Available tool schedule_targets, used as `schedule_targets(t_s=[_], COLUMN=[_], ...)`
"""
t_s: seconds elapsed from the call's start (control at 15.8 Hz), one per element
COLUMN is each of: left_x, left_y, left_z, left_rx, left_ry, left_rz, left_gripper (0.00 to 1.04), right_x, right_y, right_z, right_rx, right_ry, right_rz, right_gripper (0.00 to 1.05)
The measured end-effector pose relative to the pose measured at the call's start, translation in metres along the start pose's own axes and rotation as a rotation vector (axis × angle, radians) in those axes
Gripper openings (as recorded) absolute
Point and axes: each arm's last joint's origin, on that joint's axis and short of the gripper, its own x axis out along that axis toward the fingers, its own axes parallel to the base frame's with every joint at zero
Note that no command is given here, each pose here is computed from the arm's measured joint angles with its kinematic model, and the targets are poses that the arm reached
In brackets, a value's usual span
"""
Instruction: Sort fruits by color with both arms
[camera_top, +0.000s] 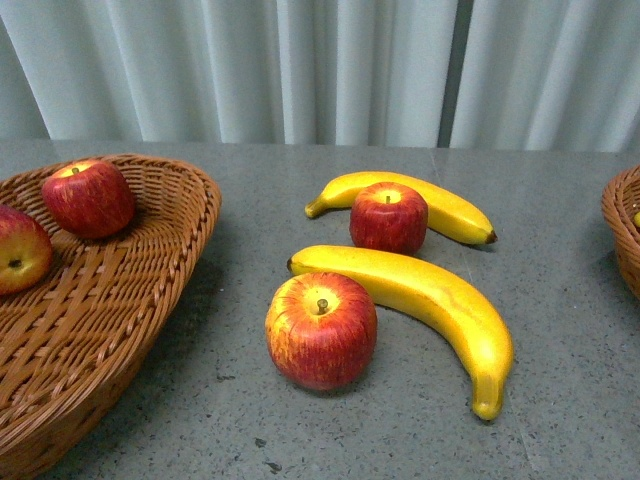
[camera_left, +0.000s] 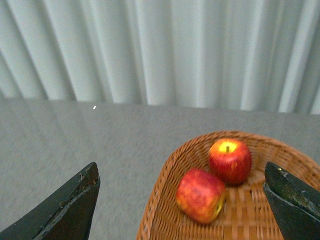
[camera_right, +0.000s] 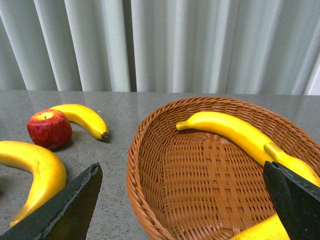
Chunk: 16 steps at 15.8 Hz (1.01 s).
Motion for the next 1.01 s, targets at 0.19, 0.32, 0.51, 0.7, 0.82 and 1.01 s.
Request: schedule_targets(t_s=[0.19, 0.32, 0.51, 0.7, 0.82, 1.01], left_x=[0.069, 0.115, 0.133, 0.096, 0.075, 0.07], left_y=[-0.024, -0.058, -0.118, -0.158, -0.168, -0.171], left_z=[0.048, 0.067, 0.053, 0.019, 0.001, -0.004], left_rx=[0.132, 0.238, 0.347, 0.374, 0.366, 0.337], left_ry=[-0.058, -0.008, 0.132, 0.248, 0.316, 0.321], left_rz=[-0.214, -0.404, -0.687, -0.847, -0.899, -0.913], left_gripper=[0.98, 0.98, 0.98, 0.98, 0.98, 0.98], right_x=[0.0, 0.0, 0.0, 0.0, 0.0, 0.0], right_y=[0.0, 0.0, 0.0, 0.0, 0.0, 0.0], right_z=[0.0, 0.0, 0.0, 0.0, 0.0, 0.0], right_rx=[0.0, 0.0, 0.0, 0.0, 0.0, 0.0], right_ry=[0.0, 0.0, 0.0, 0.0, 0.0, 0.0], right_rz=[0.0, 0.0, 0.0, 0.0, 0.0, 0.0], right_gripper=[0.98, 0.98, 0.98, 0.98, 0.98, 0.98])
